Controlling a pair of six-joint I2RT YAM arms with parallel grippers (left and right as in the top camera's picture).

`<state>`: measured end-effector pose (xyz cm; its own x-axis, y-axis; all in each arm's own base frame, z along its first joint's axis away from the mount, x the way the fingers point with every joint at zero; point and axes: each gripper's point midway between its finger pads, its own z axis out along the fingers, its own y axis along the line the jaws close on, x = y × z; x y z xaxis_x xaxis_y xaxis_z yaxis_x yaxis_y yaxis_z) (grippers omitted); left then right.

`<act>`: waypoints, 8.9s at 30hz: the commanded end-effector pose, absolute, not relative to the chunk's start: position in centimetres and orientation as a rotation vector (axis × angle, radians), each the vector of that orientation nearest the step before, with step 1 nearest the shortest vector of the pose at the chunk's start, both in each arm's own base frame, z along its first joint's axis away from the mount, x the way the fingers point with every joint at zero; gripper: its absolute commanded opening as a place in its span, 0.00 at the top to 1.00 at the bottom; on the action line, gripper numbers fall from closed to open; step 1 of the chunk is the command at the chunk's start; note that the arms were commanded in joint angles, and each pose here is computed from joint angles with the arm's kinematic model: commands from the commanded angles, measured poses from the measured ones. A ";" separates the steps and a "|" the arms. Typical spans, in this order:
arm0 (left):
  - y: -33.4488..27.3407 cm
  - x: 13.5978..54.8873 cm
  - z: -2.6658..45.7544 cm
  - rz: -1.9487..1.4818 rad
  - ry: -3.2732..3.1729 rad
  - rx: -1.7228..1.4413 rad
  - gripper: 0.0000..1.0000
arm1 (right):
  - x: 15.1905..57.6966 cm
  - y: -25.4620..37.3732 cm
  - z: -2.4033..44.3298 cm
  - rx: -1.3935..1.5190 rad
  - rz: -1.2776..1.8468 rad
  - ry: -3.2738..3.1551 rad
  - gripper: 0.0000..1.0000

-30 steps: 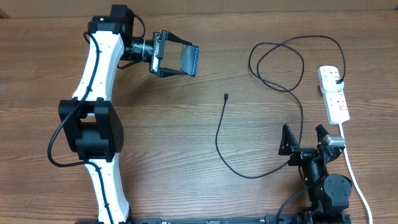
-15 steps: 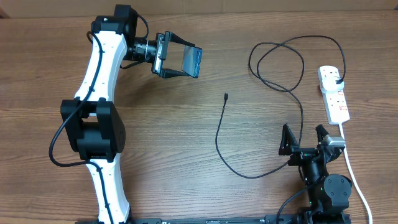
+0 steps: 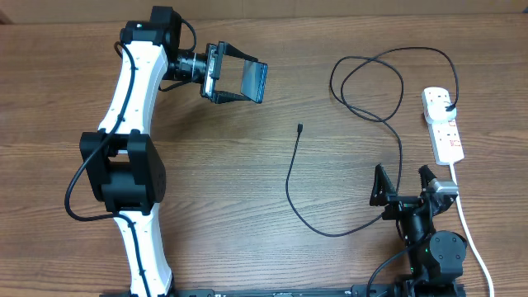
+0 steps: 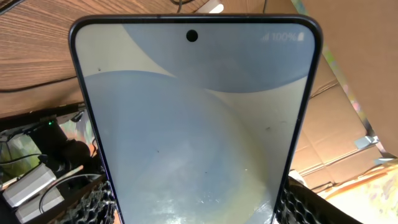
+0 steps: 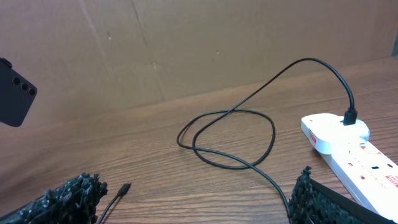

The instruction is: Plug charger to phone and switch on socket

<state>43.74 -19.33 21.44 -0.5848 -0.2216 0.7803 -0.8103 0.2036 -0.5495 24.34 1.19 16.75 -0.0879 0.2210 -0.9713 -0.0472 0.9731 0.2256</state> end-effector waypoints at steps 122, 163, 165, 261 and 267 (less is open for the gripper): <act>-30.6 37.4 13.8 0.724 -2.471 0.994 0.78 | 34.4 19.0 15.3 0.469 1.079 2.330 0.69; -30.1 41.4 14.8 0.930 -2.532 0.956 0.37 | 36.6 15.5 15.7 0.564 1.114 2.268 0.96; -30.2 42.0 15.3 0.992 -2.535 0.919 0.36 | 36.8 15.3 16.1 0.556 1.132 2.250 0.96; -29.0 49.3 23.1 1.805 -2.679 0.156 0.96 | 41.2 15.0 22.9 1.344 1.546 1.667 0.36; -22.3 50.0 20.9 1.713 -2.780 0.162 0.96 | 38.9 14.4 16.9 0.996 1.114 2.056 0.13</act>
<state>49.27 -25.66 20.66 -0.9827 -0.1750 0.0609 -0.1313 0.4257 -0.8953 39.52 14.72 17.74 -0.4281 0.8943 0.1304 0.4335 0.0765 0.8979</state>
